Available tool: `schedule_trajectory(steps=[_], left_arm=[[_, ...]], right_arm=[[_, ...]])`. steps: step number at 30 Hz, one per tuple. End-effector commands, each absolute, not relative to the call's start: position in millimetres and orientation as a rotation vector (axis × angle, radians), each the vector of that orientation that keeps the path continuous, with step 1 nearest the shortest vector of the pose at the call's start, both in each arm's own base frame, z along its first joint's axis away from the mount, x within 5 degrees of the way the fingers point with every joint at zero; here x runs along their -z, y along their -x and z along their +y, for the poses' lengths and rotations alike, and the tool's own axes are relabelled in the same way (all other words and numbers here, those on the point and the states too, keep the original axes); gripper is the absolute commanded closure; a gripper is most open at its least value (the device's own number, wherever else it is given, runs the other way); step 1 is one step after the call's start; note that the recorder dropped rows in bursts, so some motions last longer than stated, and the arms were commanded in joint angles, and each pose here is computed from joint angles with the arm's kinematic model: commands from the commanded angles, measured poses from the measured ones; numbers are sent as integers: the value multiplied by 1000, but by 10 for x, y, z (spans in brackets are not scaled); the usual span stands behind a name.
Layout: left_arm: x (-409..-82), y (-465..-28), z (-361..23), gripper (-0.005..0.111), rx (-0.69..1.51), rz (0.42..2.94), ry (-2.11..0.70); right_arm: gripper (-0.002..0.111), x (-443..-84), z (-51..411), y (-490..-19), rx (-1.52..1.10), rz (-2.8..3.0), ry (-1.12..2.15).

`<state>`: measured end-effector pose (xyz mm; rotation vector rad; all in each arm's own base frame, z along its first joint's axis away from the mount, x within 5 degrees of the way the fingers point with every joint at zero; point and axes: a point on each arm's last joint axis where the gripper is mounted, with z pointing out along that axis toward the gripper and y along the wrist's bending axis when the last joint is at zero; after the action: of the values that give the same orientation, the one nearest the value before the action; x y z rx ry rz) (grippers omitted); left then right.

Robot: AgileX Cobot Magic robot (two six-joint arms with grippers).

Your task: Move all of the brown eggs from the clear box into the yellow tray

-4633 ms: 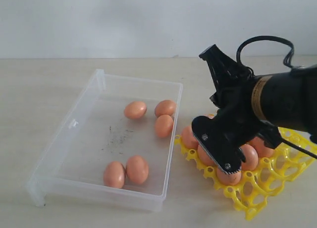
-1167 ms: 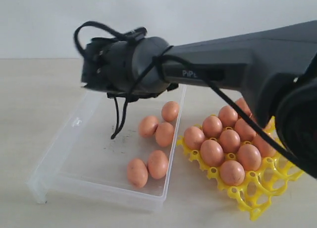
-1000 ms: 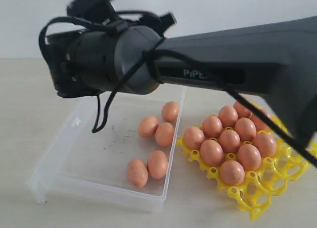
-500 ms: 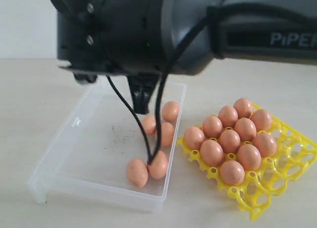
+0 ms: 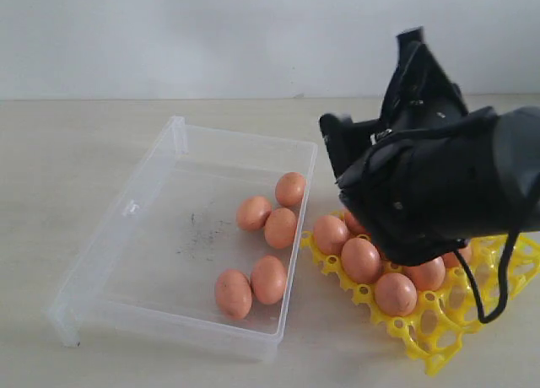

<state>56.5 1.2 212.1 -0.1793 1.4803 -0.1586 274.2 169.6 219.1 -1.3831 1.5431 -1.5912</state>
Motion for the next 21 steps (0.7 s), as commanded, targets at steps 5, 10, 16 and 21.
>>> schedule_trajectory(steps=[5,10,16,21], left_arm=[[-2132,-561,8,103,162,1476,170],[-2132,-561,8,103,162,1476,170],[-2132,-561,8,103,162,1476,170],[-2132,-561,8,103,162,1476,170]], right_arm=[[108,-2422,1032,-2923,497,2178,328],[108,-2430,1009,-3047,-244,2164,160],[108,-2597,1593,-2799,-740,1799,563],[108,-2917,1666,-2871,-958,1674,364]])
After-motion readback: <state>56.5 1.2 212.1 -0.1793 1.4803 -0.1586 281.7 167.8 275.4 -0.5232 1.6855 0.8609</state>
